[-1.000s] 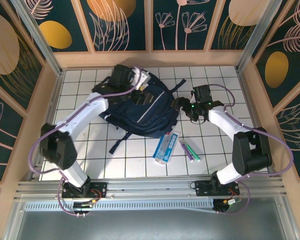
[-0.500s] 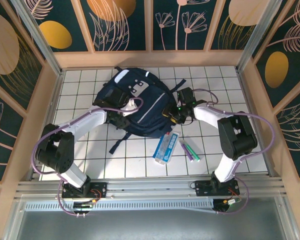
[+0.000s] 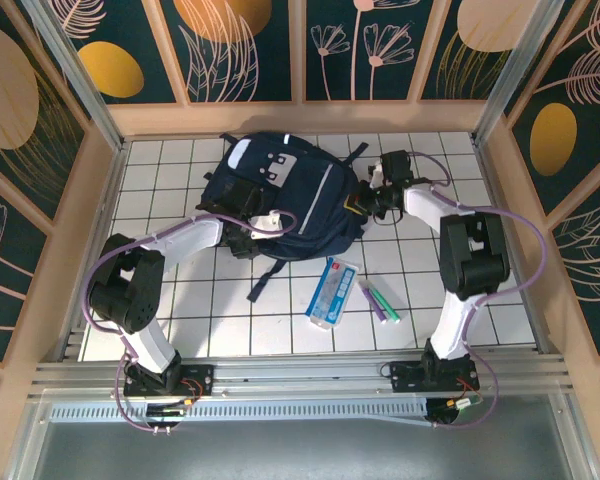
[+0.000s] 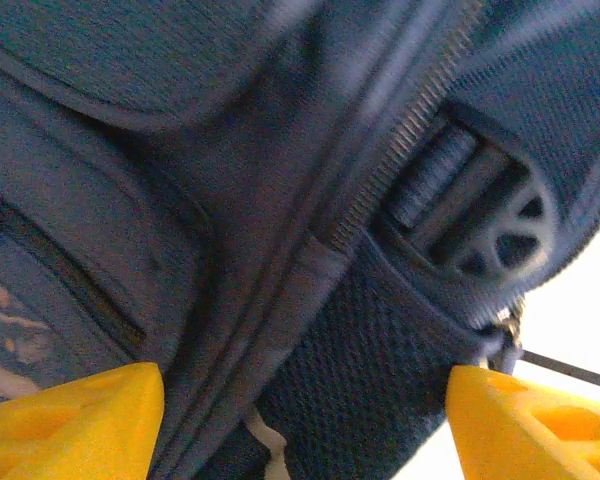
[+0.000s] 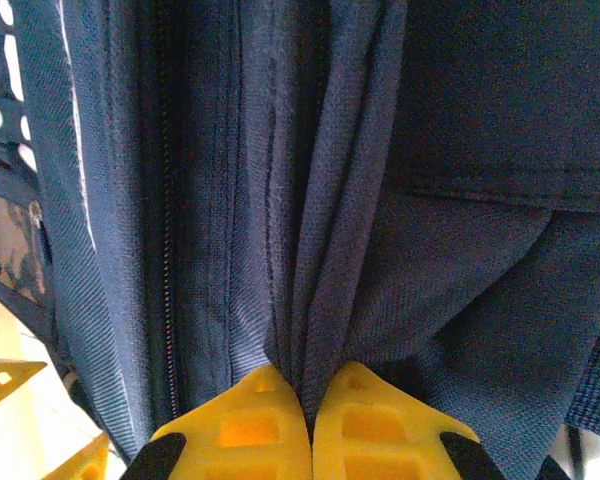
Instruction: Pack the student bag
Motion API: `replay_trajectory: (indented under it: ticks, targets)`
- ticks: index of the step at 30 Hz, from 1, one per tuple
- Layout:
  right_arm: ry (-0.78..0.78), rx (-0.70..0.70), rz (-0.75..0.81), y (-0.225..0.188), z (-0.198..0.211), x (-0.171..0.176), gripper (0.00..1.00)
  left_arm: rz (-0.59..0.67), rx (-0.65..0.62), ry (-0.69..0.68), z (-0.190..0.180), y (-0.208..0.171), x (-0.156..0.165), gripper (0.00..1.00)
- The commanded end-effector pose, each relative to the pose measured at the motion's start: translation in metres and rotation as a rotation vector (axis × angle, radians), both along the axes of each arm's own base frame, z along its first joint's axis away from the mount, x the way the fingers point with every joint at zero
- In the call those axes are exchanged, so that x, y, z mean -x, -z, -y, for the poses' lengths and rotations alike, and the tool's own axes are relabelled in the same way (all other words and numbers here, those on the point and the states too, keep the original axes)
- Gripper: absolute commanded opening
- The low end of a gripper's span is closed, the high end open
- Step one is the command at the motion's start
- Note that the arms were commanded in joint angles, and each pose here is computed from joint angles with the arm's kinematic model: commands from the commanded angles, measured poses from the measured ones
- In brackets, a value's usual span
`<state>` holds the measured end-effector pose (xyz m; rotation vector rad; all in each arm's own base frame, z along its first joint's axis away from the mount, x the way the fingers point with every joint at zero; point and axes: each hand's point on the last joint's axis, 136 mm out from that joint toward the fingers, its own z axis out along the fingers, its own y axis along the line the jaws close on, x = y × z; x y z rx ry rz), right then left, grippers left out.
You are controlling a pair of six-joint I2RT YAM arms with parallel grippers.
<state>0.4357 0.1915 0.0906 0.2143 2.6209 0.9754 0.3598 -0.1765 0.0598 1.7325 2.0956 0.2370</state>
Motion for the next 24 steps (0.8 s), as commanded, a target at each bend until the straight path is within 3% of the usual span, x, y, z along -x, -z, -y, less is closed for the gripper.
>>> replay_trajectory:
  ticks: [1, 3, 8, 11, 15, 18, 19, 20, 21, 23, 24]
  targets:
    - [-0.137, 0.032, 0.135, -0.011, -0.002, -0.026, 0.0, -0.035, 0.008, 0.037, 0.005, -0.001, 0.006, 0.73]
    - [-0.097, 0.009, 0.136, -0.009, 0.011, -0.042, 0.11, -0.034, 0.015, 0.048, 0.005, 0.003, 0.011, 0.74]
    - [-0.002, -0.048, 0.142, -0.022, 0.04, -0.064, 0.24, 0.079, -0.046, 0.074, -0.012, 0.016, 0.011, 0.75]
    - [0.002, -0.054, 0.149, -0.033, 0.043, -0.057, 0.31, 0.129, -0.044, 0.099, -0.007, 0.021, 0.001, 0.76]
    - [-0.004, -0.08, 0.144, -0.042, 0.042, -0.033, 0.34, 0.218, -0.021, 0.042, 0.009, 0.015, -0.045, 0.74]
    - [0.001, -0.108, 0.144, -0.052, 0.041, -0.015, 0.35, 0.236, 0.017, 0.034, 0.022, 0.014, -0.062, 0.71]
    - [0.004, -0.11, 0.149, -0.056, 0.042, -0.01, 0.35, 0.232, 0.025, 0.041, 0.025, 0.016, -0.063, 0.67]
    - [0.01, -0.109, 0.15, -0.06, 0.043, -0.005, 0.36, 0.23, 0.027, 0.044, 0.027, 0.016, -0.064, 0.55]
    - [0.013, -0.105, 0.153, -0.064, 0.044, -0.001, 0.36, 0.229, 0.027, 0.045, 0.029, 0.016, -0.065, 0.32]
    - [0.03, -0.081, 0.162, -0.072, 0.048, 0.007, 0.4, 0.215, 0.048, 0.043, 0.034, 0.008, -0.064, 0.0]
    - [0.04, -0.062, 0.168, -0.076, 0.05, 0.012, 0.42, 0.209, 0.079, 0.024, 0.038, -0.002, -0.065, 0.0]
